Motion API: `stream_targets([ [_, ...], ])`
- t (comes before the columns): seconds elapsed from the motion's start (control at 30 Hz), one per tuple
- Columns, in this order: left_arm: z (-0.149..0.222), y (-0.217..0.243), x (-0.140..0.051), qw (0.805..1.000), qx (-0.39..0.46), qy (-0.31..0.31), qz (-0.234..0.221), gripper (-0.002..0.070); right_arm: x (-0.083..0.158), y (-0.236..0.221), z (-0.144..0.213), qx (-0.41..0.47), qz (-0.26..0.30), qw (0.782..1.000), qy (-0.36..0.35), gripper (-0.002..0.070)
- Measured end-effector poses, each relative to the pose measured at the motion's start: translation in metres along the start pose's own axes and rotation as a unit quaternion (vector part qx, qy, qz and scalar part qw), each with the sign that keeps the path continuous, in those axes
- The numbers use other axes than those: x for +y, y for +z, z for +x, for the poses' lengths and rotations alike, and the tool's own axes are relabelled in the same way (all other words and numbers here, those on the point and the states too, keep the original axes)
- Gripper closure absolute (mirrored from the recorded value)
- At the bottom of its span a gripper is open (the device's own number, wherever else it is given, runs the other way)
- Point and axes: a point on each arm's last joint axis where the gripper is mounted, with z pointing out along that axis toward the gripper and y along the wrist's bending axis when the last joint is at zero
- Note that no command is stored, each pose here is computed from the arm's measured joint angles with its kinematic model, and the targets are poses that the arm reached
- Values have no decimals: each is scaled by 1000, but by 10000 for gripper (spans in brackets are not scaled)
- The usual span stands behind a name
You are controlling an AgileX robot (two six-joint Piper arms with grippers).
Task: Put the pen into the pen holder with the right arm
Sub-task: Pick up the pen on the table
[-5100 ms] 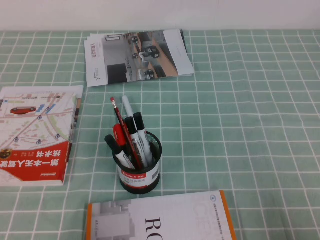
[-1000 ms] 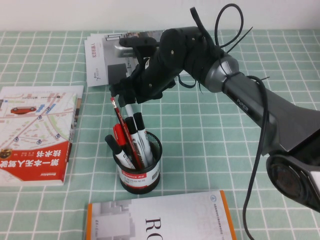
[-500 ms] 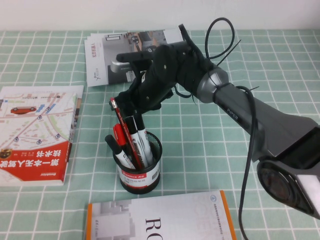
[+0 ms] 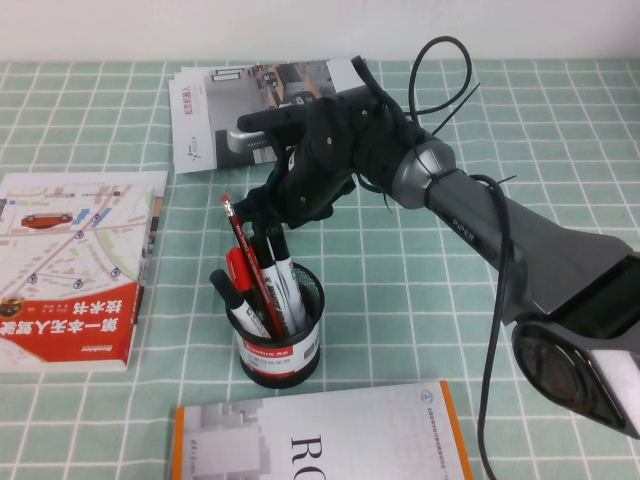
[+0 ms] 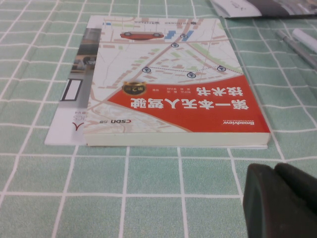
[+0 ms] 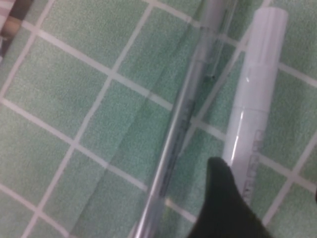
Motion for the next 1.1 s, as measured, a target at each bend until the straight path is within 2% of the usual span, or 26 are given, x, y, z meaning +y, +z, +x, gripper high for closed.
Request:
stream_targets([
  [0.53, 0, 0, 0, 1000, 0, 0, 0, 679, 1, 8, 3, 4, 4, 1000, -26, 327],
  [0.6, 0, 0, 0, 1000, 0, 0, 0, 679, 2, 8, 3, 4, 6, 999, -31, 350],
  [0.87, 0, 0, 0, 1000, 0, 0, 0, 679, -3, 9, 5, 13, 31, 998, -48, 552],
  [1.1, 0, 0, 0, 1000, 0, 0, 0, 679, -3, 8, 6, 24, 39, 998, -53, 563],
])
